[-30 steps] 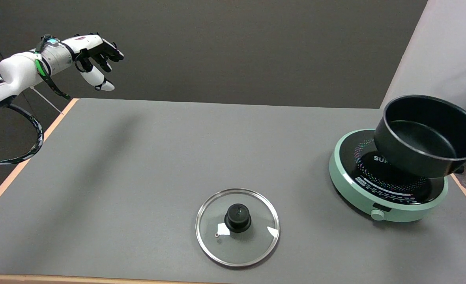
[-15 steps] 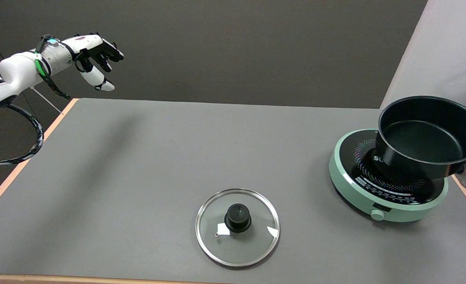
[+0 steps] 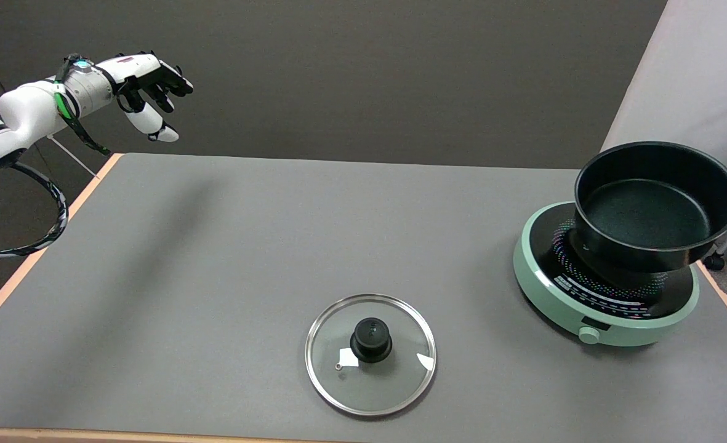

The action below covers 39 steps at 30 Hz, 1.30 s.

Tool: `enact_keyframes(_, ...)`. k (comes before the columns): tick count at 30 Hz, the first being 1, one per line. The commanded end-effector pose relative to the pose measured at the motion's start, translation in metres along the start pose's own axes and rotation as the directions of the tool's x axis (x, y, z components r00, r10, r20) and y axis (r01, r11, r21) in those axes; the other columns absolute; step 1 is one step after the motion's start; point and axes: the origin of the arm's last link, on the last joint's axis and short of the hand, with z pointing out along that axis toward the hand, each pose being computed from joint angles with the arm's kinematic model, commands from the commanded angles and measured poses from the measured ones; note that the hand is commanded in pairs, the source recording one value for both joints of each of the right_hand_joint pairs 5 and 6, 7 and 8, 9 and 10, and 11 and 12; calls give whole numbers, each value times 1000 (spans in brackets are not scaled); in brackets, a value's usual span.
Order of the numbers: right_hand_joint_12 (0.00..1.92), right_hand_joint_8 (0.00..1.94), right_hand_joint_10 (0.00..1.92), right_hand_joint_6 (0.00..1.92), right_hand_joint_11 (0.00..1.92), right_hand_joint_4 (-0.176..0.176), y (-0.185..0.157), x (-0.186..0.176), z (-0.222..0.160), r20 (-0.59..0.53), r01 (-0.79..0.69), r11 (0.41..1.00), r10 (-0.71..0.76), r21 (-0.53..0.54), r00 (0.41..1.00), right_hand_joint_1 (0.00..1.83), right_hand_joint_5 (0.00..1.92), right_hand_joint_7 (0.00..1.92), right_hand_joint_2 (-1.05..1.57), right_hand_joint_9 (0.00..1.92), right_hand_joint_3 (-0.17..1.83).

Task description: Place the pot onto the induction cooker.

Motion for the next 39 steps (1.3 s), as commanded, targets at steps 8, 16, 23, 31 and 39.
enact_keyframes(8, 1611, 1611, 1611, 1611, 1611, -106, -8, 11, -24, -149, 113, 993, -117, -36, 982, 1021, 1611, 1611, 911, 1611, 1131)
enact_keyframes(16, 1612, 1612, 1612, 1612, 1612, -106, -11, 9, -38, -169, 129, 991, -133, -35, 977, 1018, 1612, 1612, 916, 1612, 1136)
enact_keyframes(23, 1610, 1610, 1610, 1610, 1610, -107, -24, 7, -38, -171, 91, 996, -90, -3, 981, 1015, 1610, 1610, 910, 1610, 1152)
enact_keyframes(31, 1638, 1638, 1638, 1638, 1638, -105, -26, -2, -38, -118, -33, 999, 29, -34, 993, 1010, 1638, 1638, 944, 1638, 1132)
enact_keyframes(39, 1655, 1655, 1655, 1655, 1655, -103, -28, 3, -23, -119, -59, 998, 59, 6, 991, 1003, 1655, 1655, 978, 1655, 1108)
